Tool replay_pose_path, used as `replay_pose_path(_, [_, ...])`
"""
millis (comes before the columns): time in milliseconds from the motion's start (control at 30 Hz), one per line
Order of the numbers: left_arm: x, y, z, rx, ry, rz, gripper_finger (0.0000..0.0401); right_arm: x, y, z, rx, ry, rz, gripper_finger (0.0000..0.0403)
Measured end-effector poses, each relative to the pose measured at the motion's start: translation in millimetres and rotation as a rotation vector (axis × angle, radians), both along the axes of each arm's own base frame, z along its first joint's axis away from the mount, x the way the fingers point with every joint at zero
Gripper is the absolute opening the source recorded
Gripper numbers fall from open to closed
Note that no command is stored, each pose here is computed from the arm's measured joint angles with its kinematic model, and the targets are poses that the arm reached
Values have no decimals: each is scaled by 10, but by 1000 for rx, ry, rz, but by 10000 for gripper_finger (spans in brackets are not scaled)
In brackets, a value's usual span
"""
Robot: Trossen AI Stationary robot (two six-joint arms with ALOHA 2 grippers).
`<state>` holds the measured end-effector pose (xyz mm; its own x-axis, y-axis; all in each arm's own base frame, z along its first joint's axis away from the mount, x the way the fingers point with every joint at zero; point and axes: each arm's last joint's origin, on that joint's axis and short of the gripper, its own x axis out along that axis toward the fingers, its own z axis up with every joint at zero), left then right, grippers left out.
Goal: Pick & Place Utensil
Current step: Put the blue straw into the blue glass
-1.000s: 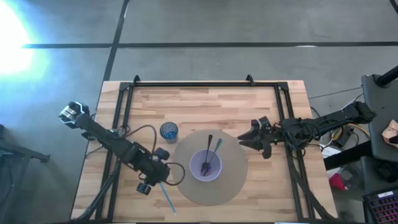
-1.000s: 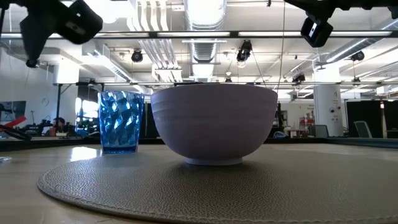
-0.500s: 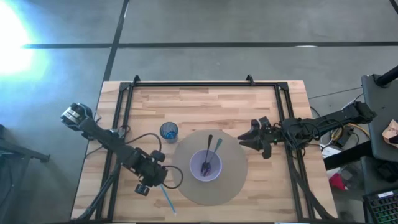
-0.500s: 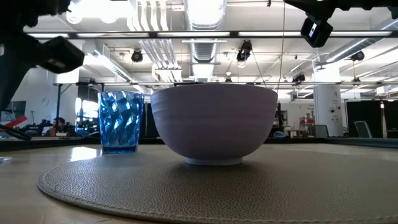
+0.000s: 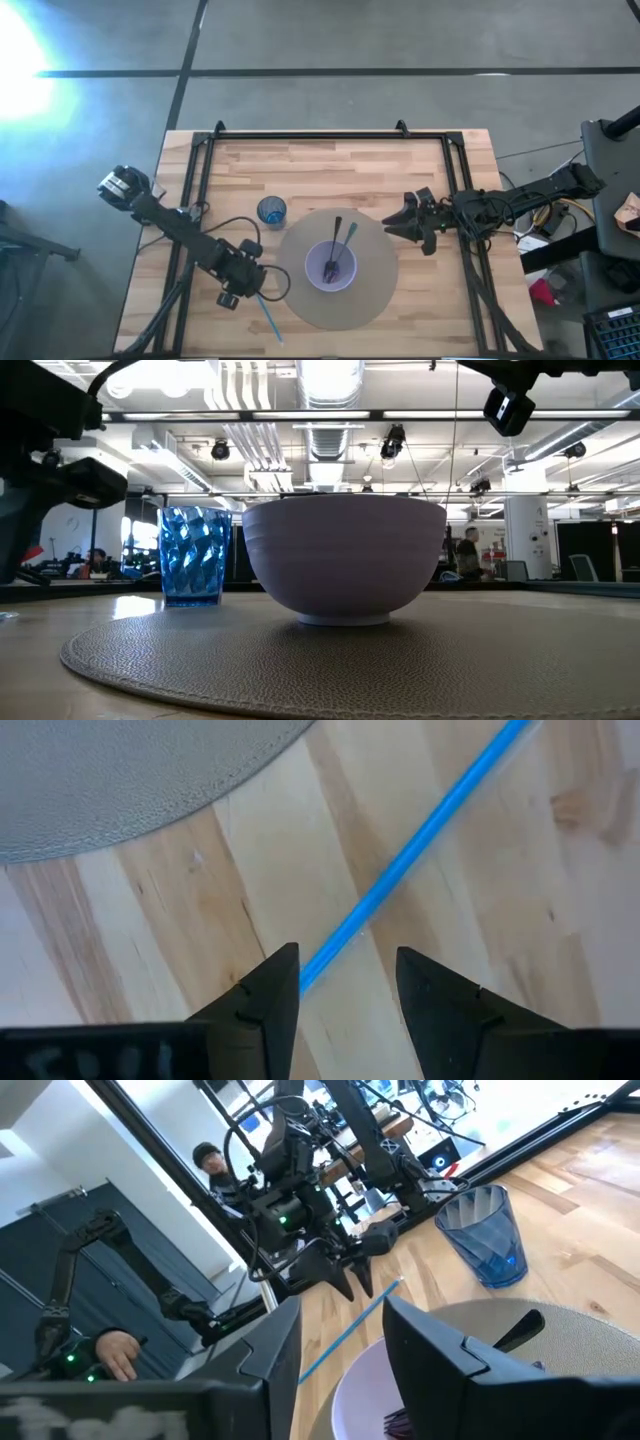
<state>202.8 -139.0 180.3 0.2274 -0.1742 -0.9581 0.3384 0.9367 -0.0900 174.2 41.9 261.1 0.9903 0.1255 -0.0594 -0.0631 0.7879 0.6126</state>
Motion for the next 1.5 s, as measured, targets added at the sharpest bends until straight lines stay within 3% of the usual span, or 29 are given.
replay_pose_path(400, [-32, 32, -148, 24, -12, 6, 158, 0, 0, 0, -23, -3, 1, 130])
replay_pose_path(900, [53, -23, -377, 98, 80, 4, 154, 0, 0, 0, -25, -3, 1, 131])
replay_pose_path(1333, [38, -12, -388, 98, 104, -1, 16, 0, 0, 0, -25, -3, 1, 123])
replay_pose_path(1500, [27, -21, -389, 71, 129, -27, 7, 0, 0, 0, -25, -3, 1, 123])
